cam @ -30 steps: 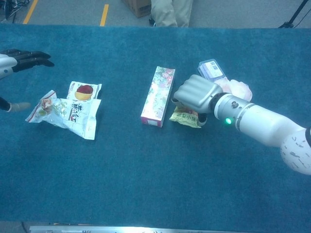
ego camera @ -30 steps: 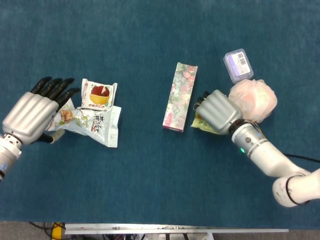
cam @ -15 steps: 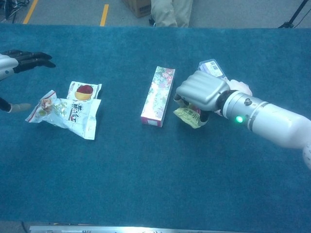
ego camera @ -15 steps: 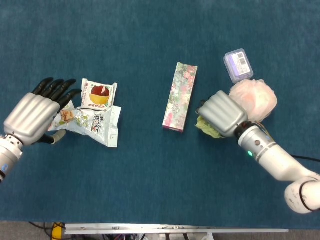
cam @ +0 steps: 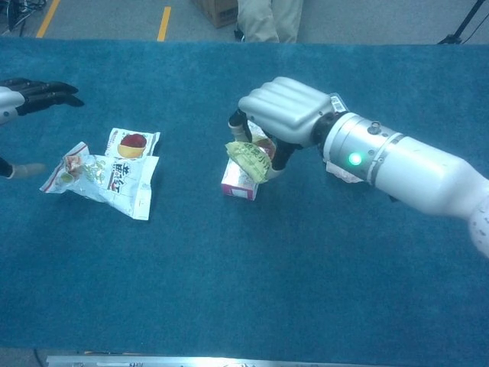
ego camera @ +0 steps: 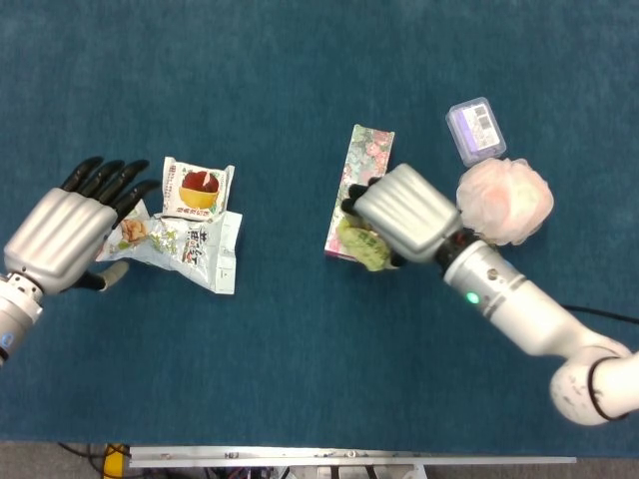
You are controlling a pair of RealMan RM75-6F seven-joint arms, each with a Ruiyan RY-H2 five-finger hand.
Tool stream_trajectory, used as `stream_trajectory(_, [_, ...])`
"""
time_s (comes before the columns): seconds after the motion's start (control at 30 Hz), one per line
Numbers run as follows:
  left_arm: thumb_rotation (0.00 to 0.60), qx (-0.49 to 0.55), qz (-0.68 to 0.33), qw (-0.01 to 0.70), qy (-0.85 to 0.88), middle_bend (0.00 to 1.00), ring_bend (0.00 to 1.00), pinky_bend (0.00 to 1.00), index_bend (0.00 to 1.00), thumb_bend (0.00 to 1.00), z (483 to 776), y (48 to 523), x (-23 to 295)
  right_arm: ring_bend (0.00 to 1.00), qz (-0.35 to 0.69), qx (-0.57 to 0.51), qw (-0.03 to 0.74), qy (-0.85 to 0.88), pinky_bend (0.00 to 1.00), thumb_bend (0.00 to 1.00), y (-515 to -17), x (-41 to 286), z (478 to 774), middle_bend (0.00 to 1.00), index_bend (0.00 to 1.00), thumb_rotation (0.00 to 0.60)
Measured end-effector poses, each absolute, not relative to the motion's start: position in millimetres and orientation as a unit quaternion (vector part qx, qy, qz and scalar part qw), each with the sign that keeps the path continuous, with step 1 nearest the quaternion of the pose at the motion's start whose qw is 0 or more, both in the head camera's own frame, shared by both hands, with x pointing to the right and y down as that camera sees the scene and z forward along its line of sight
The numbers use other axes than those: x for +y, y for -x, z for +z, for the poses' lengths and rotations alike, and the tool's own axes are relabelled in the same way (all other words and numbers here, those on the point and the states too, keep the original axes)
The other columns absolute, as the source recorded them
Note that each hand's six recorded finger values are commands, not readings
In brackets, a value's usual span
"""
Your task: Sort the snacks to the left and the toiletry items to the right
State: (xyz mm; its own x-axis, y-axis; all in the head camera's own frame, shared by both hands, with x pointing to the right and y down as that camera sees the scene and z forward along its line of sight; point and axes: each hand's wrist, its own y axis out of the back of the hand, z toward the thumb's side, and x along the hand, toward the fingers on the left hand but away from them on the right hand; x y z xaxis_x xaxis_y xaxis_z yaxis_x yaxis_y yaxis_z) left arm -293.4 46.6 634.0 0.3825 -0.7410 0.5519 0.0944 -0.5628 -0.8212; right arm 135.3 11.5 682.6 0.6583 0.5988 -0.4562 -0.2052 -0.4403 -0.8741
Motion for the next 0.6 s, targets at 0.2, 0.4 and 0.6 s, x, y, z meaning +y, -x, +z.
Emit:
stream_trajectory(0.2, [0.6,0.225,-0.513,0.409,0.72,0.0,0.0,0.01,0.08,0.27,632,296,49,0.56,0.375,-0.14,0.52,0.755,0.8,0.02,-105,7,682,0.49,0.61,0.6])
stream_trajectory(0.4, [0.6,0.226,-0.516,0.409,0.718,0.0,0.0,0.01,0.08,0.27,629,298,50,0.54,0.379,-0.136,0.527,0.749,0.8,0.01,-78,3,685,0.49,0.61,0.6])
stream_trajectory(0.6, [0.6,0.229,-0.515,0.411,0.717,0.0,0.0,0.01,0.08,0.27,625,298,50,0.5,0.377,-0.134,0.534,0.745,0.78,0.01,-52,4,691,0.47,0.61,0.6])
